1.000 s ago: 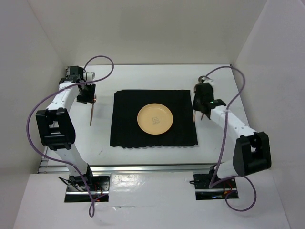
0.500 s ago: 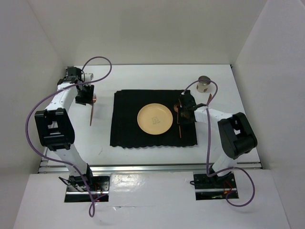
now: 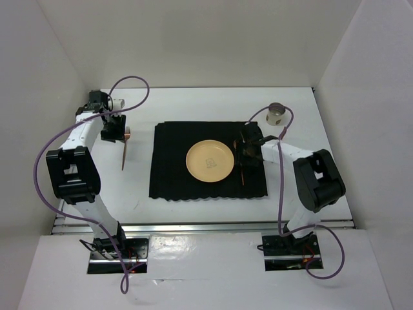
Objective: Set the dinner table for one person
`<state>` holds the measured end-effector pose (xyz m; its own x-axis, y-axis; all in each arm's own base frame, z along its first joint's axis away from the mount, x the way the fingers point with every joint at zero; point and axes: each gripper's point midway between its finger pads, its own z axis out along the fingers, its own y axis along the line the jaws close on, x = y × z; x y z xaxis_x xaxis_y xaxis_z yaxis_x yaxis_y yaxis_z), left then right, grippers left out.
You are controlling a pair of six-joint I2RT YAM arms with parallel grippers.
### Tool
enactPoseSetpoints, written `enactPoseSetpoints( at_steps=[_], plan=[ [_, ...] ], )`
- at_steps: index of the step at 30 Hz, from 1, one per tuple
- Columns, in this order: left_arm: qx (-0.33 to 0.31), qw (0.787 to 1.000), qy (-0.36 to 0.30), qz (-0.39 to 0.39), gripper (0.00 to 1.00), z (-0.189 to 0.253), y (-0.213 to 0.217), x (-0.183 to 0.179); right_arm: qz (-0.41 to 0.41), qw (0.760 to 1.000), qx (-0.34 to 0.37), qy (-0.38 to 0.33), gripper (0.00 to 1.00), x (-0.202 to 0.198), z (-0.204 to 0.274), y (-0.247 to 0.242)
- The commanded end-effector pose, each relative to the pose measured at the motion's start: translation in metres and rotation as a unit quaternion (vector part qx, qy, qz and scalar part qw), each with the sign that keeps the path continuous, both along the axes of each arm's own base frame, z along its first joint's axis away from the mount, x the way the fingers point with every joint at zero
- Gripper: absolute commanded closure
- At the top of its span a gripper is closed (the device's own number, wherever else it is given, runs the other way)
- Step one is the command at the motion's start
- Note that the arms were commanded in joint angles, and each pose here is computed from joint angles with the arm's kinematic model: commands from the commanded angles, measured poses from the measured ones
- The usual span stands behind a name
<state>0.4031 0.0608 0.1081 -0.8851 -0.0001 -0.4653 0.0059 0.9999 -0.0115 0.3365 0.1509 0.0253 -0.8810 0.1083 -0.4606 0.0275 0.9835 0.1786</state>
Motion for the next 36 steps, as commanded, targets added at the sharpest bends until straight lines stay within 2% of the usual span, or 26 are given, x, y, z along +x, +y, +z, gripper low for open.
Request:
enactPoseSetpoints(
  at_steps=[1,4,5,8,9,13,22,23,25,26,27,31,36],
  plan=[
    [-0.001,1.0,-0.027,-0.012,0.48,0.018,-0.001,0.002,-0.041,0.999,-0.016,-0.025,0.45,0.007,0.039,-0.009],
    [0.002,1.0,-0.027,-0.016,0.48,0.018,-0.001,0.002,-0.097,0.993,-0.044,-0.046,0.45,0.019,0.07,-0.039],
    [0.001,1.0,-0.023,-0.016,0.48,0.014,-0.001,0.003,-0.124,0.99,-0.049,-0.053,0.42,0.026,0.078,-0.058],
    [0.009,1.0,-0.013,-0.021,0.48,0.01,0.002,0.0,-0.191,0.978,-0.043,-0.07,0.26,0.044,0.094,-0.105],
    [0.012,1.0,-0.007,-0.019,0.48,0.005,0.003,0.0,-0.197,0.977,-0.035,-0.07,0.26,0.052,0.094,-0.114],
    [0.027,0.999,0.001,-0.017,0.48,0.004,0.009,-0.003,-0.225,0.974,-0.023,0.004,0.25,0.068,0.056,-0.151],
    [0.037,0.999,0.014,-0.022,0.49,-0.002,0.011,-0.014,-0.225,0.972,-0.035,0.051,0.26,0.083,-0.006,-0.163],
    [0.041,0.999,0.015,-0.02,0.49,-0.002,0.012,-0.015,-0.228,0.971,-0.042,0.058,0.29,0.083,-0.014,-0.165],
    [0.045,0.999,0.02,-0.017,0.49,-0.002,0.014,-0.017,-0.23,0.969,-0.051,0.072,0.43,0.078,-0.025,-0.167],
    [0.045,0.999,0.02,-0.017,0.49,-0.002,0.014,-0.017,-0.229,0.969,-0.052,0.077,0.52,0.075,-0.028,-0.167],
    [0.045,0.999,0.02,-0.017,0.49,-0.002,0.014,-0.017,-0.234,0.968,-0.052,0.076,0.69,0.073,-0.031,-0.171],
    [0.047,0.998,0.02,-0.021,0.49,-0.002,0.014,-0.017,-0.245,0.963,-0.08,0.077,1.0,0.058,-0.031,-0.181],
    [0.045,0.998,0.029,-0.022,0.49,-0.009,0.014,-0.02,-0.245,0.961,-0.113,0.056,1.0,0.046,-0.01,-0.193]
  ],
)
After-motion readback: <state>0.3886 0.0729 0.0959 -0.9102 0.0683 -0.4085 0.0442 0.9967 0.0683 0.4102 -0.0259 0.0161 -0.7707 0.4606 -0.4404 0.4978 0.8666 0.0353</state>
